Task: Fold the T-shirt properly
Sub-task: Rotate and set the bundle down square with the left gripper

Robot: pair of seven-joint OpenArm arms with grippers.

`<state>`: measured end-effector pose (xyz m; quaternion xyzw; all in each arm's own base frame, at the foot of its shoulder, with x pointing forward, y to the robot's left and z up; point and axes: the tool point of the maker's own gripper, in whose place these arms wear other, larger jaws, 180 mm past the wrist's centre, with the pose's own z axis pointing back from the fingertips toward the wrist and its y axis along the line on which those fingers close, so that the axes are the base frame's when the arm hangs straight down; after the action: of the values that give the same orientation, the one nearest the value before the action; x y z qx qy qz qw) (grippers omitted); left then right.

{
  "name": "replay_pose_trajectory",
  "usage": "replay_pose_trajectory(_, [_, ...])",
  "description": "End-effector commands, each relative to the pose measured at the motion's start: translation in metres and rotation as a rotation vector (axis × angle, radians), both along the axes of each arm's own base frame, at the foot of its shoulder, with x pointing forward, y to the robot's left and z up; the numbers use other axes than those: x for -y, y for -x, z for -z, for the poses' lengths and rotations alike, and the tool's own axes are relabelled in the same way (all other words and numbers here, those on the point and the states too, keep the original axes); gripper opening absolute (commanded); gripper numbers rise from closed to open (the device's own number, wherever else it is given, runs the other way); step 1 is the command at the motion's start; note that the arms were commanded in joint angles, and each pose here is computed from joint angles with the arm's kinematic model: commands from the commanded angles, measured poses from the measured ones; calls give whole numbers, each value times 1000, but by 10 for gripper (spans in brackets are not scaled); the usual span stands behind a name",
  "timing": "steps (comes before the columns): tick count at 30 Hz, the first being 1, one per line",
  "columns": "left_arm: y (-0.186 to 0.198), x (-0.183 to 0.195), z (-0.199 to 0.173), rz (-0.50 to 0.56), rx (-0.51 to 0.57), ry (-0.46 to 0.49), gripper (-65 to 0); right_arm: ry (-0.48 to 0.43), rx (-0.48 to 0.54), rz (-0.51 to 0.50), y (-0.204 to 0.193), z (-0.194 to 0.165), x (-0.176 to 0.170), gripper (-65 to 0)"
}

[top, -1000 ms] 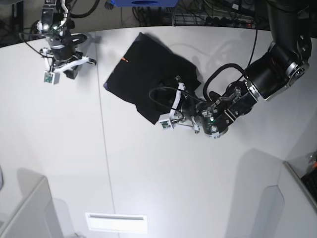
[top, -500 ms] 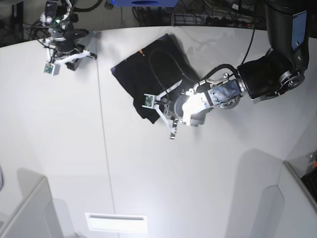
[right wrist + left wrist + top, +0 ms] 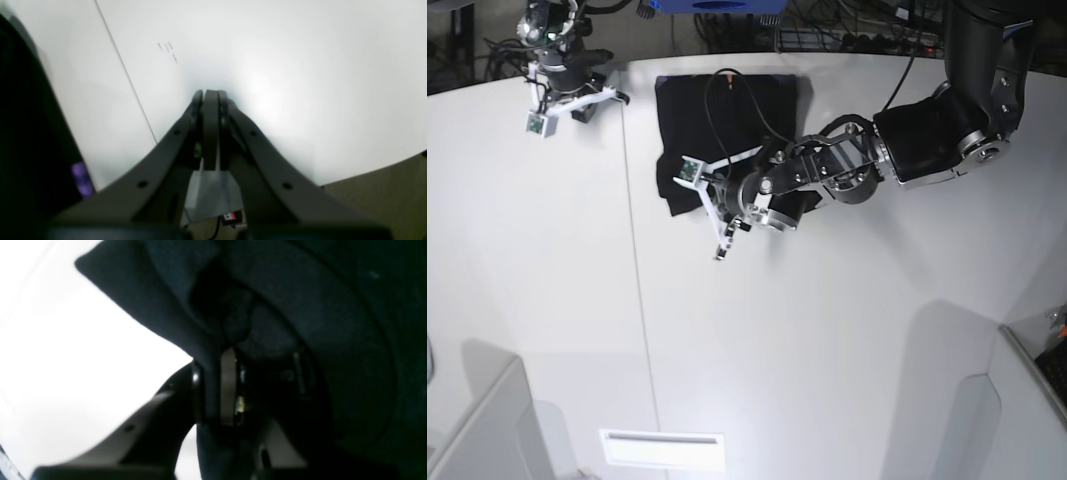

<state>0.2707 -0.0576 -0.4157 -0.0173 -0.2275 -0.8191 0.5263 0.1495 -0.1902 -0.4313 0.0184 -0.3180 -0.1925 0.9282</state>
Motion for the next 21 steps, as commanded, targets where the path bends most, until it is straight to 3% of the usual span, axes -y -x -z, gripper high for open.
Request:
replay_pose_trajectory(1, [-3,8,-8,14,6,26,-650,14,24,-1,-3,-6,3,-650])
replay_pose_trajectory(12, [-12,-6,8,-30,-11,-29,-650,16,26,-4,-4,-6,3,-650])
replay_pose_trajectory(21, [-23,-7,-1,-36,19,-41,-650,16,27,-4,-4,-6,3,-650])
